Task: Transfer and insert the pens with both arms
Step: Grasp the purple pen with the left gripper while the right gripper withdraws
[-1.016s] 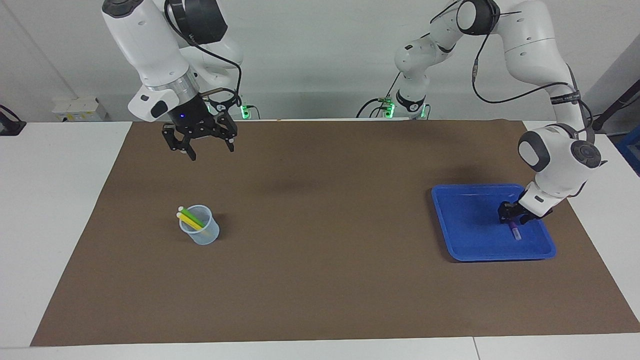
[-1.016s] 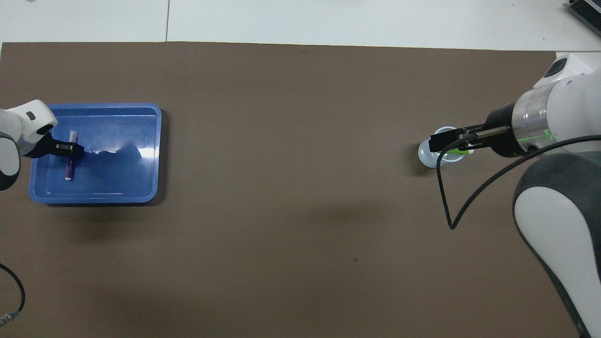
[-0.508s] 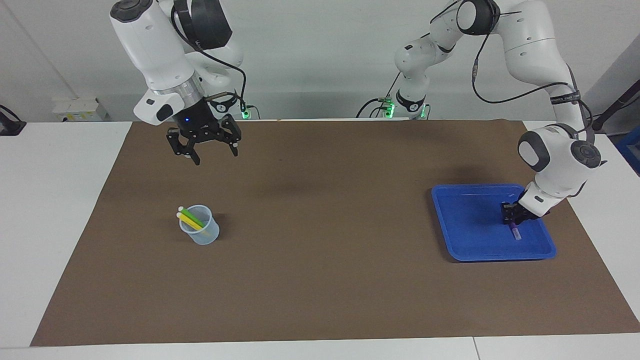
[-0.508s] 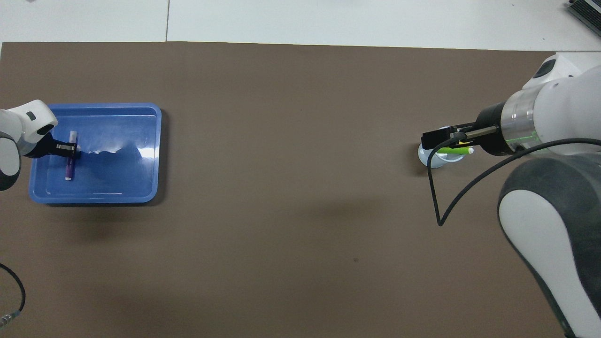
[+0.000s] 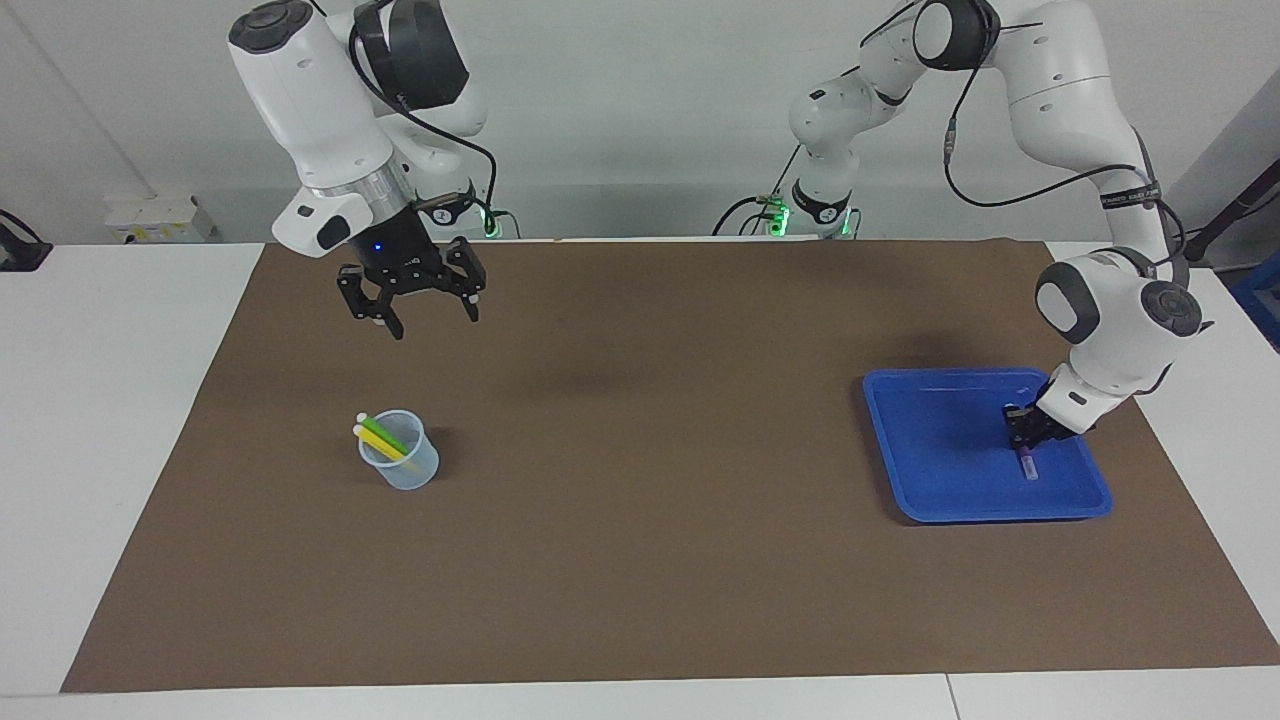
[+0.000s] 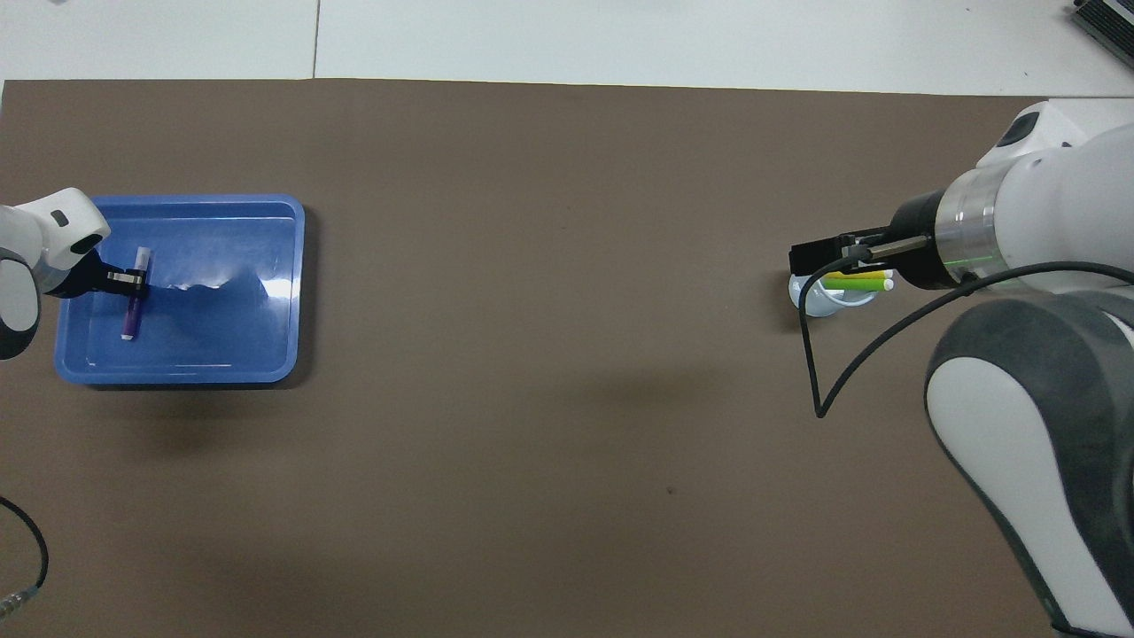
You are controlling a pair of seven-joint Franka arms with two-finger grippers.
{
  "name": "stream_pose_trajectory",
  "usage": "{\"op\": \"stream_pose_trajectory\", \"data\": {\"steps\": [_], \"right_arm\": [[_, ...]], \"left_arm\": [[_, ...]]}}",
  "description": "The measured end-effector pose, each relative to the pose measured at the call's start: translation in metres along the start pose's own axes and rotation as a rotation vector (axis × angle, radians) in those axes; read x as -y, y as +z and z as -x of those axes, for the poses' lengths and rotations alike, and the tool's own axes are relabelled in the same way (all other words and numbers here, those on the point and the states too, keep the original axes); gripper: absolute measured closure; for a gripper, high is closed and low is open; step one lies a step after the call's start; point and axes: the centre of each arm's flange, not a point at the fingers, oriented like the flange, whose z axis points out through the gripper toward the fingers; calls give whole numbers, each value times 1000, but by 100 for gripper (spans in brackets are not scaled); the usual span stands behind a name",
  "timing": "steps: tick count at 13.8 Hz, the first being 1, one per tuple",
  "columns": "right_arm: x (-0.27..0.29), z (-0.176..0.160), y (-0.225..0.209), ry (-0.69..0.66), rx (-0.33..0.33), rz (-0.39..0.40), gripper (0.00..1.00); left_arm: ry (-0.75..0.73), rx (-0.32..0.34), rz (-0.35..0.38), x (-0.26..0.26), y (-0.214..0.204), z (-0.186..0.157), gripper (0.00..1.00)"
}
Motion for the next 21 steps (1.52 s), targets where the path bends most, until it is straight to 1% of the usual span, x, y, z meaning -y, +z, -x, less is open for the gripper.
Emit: {"op": "stream_pose_trajectory", "data": {"steps": [5, 8, 10, 11, 13, 14, 16, 19, 20, 21], "right_arm": [[0, 0, 0, 0, 0, 0, 5], [-5, 1, 3, -12, 7, 3, 5], [-18, 6, 14, -10, 31, 4, 4], [-24, 8, 18, 5, 39, -8, 0], [-27, 9, 19, 35, 42, -44, 0], [-26, 9, 19, 61, 41, -67, 0], [-20, 6, 18, 158, 23, -120, 0], [-14, 4, 21, 284, 10, -176, 0], [-11, 3, 21, 320, 5, -200, 0], [-6, 2, 21, 353, 1, -217, 0]], "left_arm": [[4, -7, 7, -4, -7, -6, 83], [-24, 35, 106, -24, -21, -14, 83], [-1, 74, 137, -45, -37, -24, 83], [3, 90, 151, -52, -42, -26, 83], [-59, 103, 208, -57, -43, -25, 83], [-126, 119, 229, -55, -42, -23, 83], [-253, 173, 240, -56, -40, -18, 83], [-305, 193, 250, -60, -47, -18, 83], [-320, 200, 280, -63, -52, -17, 83], [-340, 214, 329, -69, -59, -15, 83]]}}
